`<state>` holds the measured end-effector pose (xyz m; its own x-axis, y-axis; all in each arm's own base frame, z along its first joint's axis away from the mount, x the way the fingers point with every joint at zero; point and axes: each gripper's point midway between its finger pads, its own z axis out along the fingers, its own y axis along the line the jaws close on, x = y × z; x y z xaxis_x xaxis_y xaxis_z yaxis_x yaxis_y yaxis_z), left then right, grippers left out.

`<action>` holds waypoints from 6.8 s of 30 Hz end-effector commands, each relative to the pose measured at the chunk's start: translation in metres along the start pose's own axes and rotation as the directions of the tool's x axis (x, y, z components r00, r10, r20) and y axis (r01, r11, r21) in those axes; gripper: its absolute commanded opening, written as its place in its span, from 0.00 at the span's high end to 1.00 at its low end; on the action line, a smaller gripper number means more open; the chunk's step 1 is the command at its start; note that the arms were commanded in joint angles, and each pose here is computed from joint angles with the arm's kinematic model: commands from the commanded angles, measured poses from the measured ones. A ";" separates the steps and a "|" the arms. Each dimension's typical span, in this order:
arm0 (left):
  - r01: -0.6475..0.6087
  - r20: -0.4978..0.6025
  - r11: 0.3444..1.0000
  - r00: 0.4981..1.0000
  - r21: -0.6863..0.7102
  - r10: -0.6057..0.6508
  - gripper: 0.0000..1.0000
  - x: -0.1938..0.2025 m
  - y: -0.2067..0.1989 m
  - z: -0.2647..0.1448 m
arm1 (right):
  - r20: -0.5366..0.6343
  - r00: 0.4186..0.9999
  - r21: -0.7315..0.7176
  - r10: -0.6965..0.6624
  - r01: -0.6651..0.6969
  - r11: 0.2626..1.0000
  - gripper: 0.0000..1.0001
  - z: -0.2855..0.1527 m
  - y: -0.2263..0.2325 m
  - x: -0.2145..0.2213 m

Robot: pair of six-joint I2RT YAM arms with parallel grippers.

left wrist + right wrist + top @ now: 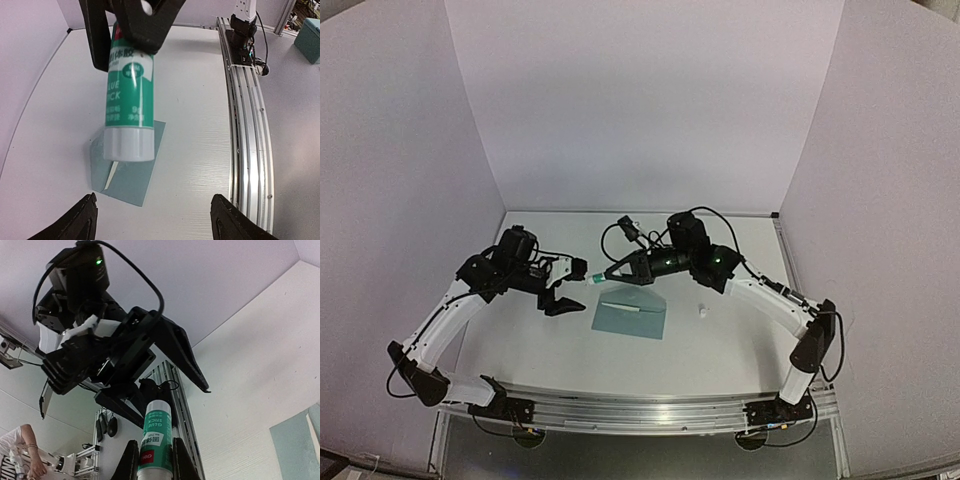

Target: Place the letter into the envelope and seal it

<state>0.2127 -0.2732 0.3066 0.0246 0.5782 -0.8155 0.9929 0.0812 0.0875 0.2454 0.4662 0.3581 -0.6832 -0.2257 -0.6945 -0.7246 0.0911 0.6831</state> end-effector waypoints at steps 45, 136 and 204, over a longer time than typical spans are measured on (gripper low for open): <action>-0.025 0.069 0.993 0.997 0.113 0.017 0.86 -0.037 -0.007 0.010 | -0.066 0.977 0.118 -0.202 0.209 0.971 1.00 0.014 0.001 0.011; -0.049 0.051 0.998 0.997 -0.044 0.052 0.73 -0.041 -0.005 0.013 | -0.140 0.860 0.188 -0.491 0.510 0.840 1.00 0.014 0.008 0.030; -0.386 0.357 0.848 0.783 -0.363 0.509 0.11 -0.105 0.011 -0.061 | 0.151 0.983 -0.278 -0.101 0.140 0.950 1.00 -0.018 0.064 -0.046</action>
<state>0.2398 -0.2745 0.3954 0.4971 0.3532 -0.7925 0.7832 0.2104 0.5850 0.2533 0.4714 0.3954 -0.6750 -0.1336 -0.7256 -0.7267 -0.0494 0.6851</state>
